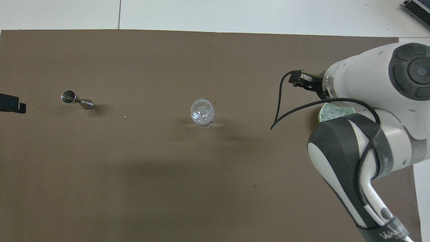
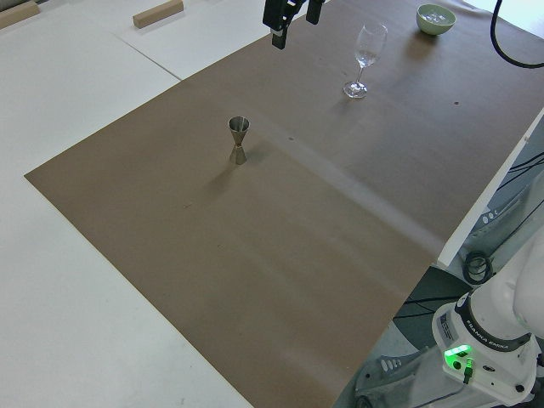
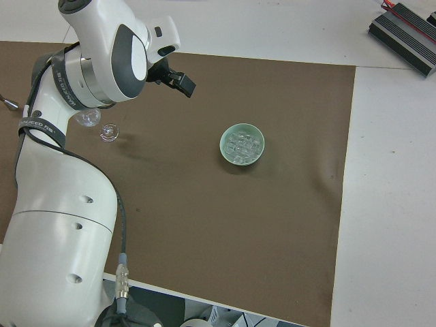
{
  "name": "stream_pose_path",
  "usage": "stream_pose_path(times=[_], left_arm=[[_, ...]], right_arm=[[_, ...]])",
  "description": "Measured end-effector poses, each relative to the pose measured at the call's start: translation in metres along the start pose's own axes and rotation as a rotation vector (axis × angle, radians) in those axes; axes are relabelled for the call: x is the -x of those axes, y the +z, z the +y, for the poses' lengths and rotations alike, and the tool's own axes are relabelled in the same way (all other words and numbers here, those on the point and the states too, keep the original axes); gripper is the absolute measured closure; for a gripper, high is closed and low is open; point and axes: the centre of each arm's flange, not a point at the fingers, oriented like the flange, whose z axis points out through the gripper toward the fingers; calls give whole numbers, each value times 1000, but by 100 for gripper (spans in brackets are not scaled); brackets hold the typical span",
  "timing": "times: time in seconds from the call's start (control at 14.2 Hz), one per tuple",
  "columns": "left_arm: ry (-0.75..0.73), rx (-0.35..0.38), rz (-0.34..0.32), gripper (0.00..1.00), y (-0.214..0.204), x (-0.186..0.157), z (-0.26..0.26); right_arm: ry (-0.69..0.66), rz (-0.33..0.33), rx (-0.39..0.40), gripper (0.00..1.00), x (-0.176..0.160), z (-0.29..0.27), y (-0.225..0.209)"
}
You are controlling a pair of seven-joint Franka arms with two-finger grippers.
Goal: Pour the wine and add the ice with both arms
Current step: 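Lower the bowl, open the right gripper and withdraw it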
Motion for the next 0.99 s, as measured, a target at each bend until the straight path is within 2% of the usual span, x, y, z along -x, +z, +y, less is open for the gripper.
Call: stream_pose_path(times=[0.42,0.78,0.99], left_arm=[[-5,0,1,0,0,0,-3],[-7,0,1,0,0,0,-4],[-8,0,1,0,0,0,-4]], right_arm=[[-90,-82,18,0,-12,76,-33],[-124,-155,38,0,-5,106,-49],[-123,-134,21,0,-5,105,-54]])
